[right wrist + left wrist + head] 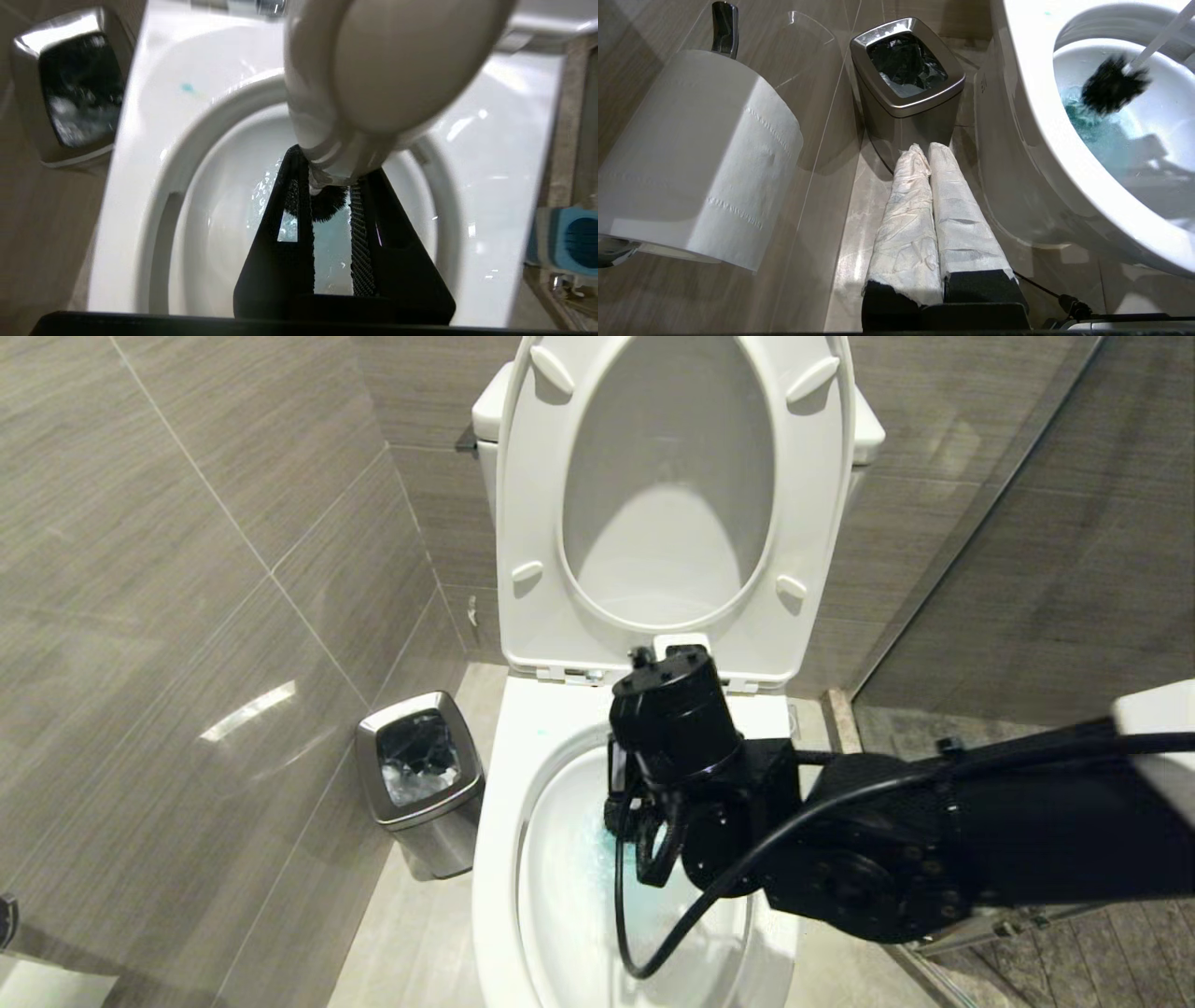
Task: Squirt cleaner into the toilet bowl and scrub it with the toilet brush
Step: Scrub the toilet bowl
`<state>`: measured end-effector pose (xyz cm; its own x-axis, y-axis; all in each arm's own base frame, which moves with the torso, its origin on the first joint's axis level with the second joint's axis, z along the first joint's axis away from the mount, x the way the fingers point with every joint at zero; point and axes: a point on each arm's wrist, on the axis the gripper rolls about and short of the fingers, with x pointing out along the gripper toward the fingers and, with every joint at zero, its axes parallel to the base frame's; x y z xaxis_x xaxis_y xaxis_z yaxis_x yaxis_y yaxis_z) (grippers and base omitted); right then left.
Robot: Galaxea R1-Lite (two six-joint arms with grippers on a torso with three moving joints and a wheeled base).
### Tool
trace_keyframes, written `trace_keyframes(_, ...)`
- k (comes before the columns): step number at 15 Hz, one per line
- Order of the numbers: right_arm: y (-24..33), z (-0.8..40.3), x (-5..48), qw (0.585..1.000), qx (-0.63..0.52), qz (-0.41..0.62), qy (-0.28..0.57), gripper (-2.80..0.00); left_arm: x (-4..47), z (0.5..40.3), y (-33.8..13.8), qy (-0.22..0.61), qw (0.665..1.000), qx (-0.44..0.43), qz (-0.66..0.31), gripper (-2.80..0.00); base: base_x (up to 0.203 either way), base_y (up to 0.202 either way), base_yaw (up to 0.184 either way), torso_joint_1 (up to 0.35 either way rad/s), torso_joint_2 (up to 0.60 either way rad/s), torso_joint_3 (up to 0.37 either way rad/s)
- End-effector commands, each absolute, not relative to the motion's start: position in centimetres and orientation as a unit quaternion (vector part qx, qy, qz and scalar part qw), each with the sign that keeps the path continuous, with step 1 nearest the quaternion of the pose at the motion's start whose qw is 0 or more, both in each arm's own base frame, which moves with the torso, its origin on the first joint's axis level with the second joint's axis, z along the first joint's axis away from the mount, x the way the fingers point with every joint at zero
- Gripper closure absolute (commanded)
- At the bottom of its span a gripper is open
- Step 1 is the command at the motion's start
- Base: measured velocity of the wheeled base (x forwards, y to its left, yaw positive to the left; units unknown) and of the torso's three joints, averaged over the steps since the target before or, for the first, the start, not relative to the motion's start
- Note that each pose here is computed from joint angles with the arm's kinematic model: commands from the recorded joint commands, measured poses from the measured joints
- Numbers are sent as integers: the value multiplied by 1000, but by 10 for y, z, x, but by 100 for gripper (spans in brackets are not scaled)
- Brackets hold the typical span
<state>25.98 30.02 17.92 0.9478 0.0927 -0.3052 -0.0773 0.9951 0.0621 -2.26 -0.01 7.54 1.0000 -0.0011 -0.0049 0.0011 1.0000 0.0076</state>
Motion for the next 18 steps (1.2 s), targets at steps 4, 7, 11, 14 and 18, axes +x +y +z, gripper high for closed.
trace_keyframes(4,259,244,224,990,67,43,115,0,-23,75,0,2,1000,3,0,0,0,0,0,0,0,0)
trace_keyframes(7,266,229,230,989,53,42,130,0,-23,75,0,2,1000,3,0,0,0,0,0,0,0,0)
trace_keyframes(11,289,192,252,987,29,34,154,0,-23,75,0,2,1000,3,1,0,0,0,0,0,0,0)
trace_keyframes(14,302,171,282,988,29,14,153,0,-23,75,0,2,1000,3,0,0,0,0,0,0,0,0)
trace_keyframes(18,313,159,316,989,38,-7,143,0,-23,75,0,2,1000,3,0,0,0,0,0,0,0,0)
